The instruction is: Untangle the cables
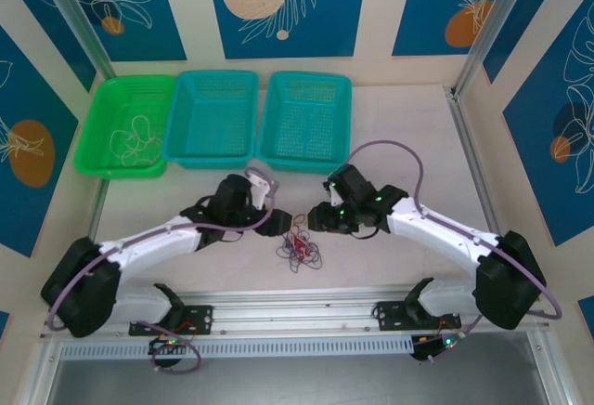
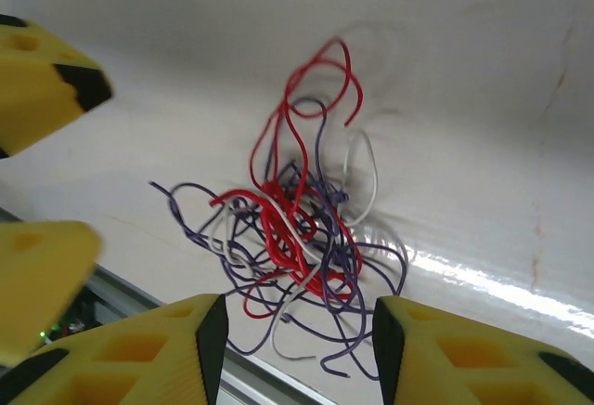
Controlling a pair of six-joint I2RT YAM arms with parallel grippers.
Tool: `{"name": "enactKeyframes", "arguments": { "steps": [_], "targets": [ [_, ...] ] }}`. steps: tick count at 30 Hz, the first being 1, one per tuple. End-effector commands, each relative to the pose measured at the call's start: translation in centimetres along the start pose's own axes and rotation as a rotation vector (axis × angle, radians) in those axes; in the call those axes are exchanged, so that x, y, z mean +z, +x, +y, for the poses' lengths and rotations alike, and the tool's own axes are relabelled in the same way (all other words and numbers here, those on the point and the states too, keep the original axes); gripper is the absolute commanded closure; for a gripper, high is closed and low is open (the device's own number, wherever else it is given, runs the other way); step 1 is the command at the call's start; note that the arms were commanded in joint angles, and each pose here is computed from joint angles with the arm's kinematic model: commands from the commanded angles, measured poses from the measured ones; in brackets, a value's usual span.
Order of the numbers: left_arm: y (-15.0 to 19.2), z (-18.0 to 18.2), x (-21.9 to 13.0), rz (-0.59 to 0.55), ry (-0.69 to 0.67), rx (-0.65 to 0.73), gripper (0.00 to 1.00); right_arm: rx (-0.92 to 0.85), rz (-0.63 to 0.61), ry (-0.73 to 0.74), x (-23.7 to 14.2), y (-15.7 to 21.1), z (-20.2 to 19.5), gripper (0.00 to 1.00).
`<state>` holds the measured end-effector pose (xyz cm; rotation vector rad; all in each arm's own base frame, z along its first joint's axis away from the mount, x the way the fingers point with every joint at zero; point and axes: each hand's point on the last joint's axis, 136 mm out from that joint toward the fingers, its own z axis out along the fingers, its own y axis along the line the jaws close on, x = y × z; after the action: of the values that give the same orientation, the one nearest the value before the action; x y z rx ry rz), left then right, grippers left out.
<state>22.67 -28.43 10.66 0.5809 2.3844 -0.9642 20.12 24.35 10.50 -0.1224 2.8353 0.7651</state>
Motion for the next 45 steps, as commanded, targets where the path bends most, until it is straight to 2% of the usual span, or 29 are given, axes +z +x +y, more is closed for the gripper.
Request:
{"name": "enactKeyframes", "arguments": {
  "steps": [1, 5, 8, 13, 20, 26, 30, 40, 45],
  "targets": [
    [0.0, -1.8, 1.4, 0.045, 0.030, -0.011, 0.33, 0.050, 0.005, 0.098, 1.1, 0.3, -1.5, 0.55],
    [1.3, -1.9, 3.4, 0.110, 0.030, -0.053, 0.47, 0.101, 0.019, 0.156, 2.5, 0.1, -2.9, 0.57],
    [1.9, -1.5, 3.9, 0.116, 0.022, -0.075, 0.57, 0.112, 0.061, 0.154, 3.8, 0.4, -3.2, 0.57],
    [3.9, 0.2, 4.3, 0.177, -0.040, -0.081, 0.81, 0.145, 0.080, 0.168, 5.3, 0.2, -3.5, 0.61],
    [5.9, 1.9, 4.5, 0.207, -0.094, -0.080, 0.99, 0.127, 0.099, 0.101, 6.4, -0.5, -2.2, 0.62],
    [6.5, 2.5, 4.4, 0.203, -0.114, -0.083, 1.00, 0.118, 0.162, 0.072, 7.7, 0.1, -1.5, 0.64],
    [6.3, 2.8, 4.2, 0.191, -0.132, -0.078, 1.00, 0.110, 0.180, 0.058, 8.2, 0.3, -1.0, 0.69],
    [6.5, 3.5, 4.0, 0.183, -0.163, -0.076, 1.00, 0.110, 0.099, -0.030, 5.5, -0.6, 0.7, 0.69],
    [6.5, 3.6, 4.0, 0.180, -0.166, -0.076, 1.00, 0.099, 0.121, -0.037, 5.9, 0.0, 0.7, 0.68]
  ]
}}
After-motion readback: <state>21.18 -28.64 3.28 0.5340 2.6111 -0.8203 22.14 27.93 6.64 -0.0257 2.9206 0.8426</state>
